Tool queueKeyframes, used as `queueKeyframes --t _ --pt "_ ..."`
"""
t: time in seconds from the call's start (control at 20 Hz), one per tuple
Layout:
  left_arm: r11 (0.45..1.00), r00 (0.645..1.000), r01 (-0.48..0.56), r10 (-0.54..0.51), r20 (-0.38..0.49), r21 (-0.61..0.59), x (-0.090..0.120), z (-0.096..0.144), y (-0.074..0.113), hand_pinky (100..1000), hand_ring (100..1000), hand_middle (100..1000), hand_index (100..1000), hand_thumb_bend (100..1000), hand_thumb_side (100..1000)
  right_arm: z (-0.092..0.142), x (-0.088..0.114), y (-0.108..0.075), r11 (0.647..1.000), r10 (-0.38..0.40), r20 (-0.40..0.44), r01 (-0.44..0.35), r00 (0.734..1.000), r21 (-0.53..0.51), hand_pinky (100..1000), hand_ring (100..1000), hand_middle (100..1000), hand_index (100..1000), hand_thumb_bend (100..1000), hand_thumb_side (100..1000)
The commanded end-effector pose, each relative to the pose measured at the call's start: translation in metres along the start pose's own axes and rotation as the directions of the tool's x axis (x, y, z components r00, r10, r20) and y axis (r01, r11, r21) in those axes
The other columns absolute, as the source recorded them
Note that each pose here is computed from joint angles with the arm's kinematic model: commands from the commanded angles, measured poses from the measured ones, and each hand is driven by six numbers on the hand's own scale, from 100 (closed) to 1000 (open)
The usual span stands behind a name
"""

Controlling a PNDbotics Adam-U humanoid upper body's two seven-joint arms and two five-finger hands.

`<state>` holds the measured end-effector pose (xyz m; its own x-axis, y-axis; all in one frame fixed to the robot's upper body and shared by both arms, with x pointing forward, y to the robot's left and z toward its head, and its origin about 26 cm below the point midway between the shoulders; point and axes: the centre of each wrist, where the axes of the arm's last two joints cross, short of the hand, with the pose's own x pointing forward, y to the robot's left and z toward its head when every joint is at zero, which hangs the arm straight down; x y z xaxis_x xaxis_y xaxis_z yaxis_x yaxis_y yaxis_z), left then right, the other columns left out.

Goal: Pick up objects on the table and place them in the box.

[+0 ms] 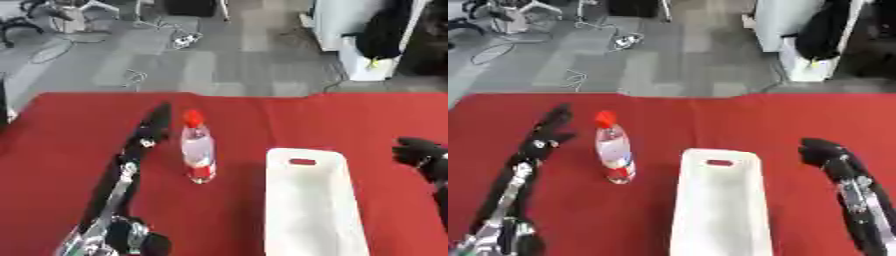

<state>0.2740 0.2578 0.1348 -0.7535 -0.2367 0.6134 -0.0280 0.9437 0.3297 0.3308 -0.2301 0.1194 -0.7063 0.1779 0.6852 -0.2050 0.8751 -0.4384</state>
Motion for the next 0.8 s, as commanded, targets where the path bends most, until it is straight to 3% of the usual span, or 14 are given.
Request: queueKeyframes --t 0.05,0.3,0.4,0.55,0.8 --pt "0.987 0.987 -0.160 0.160 0.005 0.012 0.005 -0.007 0.003 840 1000 1000 1000 921 1000 -0.002 0.006 -0.006 1.000 0.017 0.021 -0.017 1.000 -0.004 803 804 806 846 100 1000" --pt "0.976 0.972 -0.219 0.219 -0.080 0.015 -0.005 -0.007 0.006 799 1000 1000 1000 957 1000 -0.002 0.006 -0.006 1.000 0.016 0.021 -0.016 1.000 -0.004 803 805 806 847 100 1000" --pt "0.976 0.967 -0.215 0.216 -0.134 0.017 -0.013 -0.008 0.005 794 1000 1000 1000 993 958 -0.002 0.005 -0.005 1.000 0.015 0.021 -0.015 1.000 -0.001 803 804 806 847 100 1000" --pt "0.979 0.961 -0.206 0.203 -0.189 0.003 -0.021 -0.014 0.005 788 1000 1000 1000 999 826 -0.002 0.005 -0.004 1.000 0.014 0.022 -0.014 1.000 0.003 802 804 805 846 100 1000" --pt "0.980 0.961 -0.198 0.192 -0.198 -0.012 -0.020 -0.028 0.009 761 1000 1000 1000 953 625 -0.003 0.004 -0.003 1.000 0.011 0.023 -0.011 1.000 0.009 802 804 805 847 100 1000"
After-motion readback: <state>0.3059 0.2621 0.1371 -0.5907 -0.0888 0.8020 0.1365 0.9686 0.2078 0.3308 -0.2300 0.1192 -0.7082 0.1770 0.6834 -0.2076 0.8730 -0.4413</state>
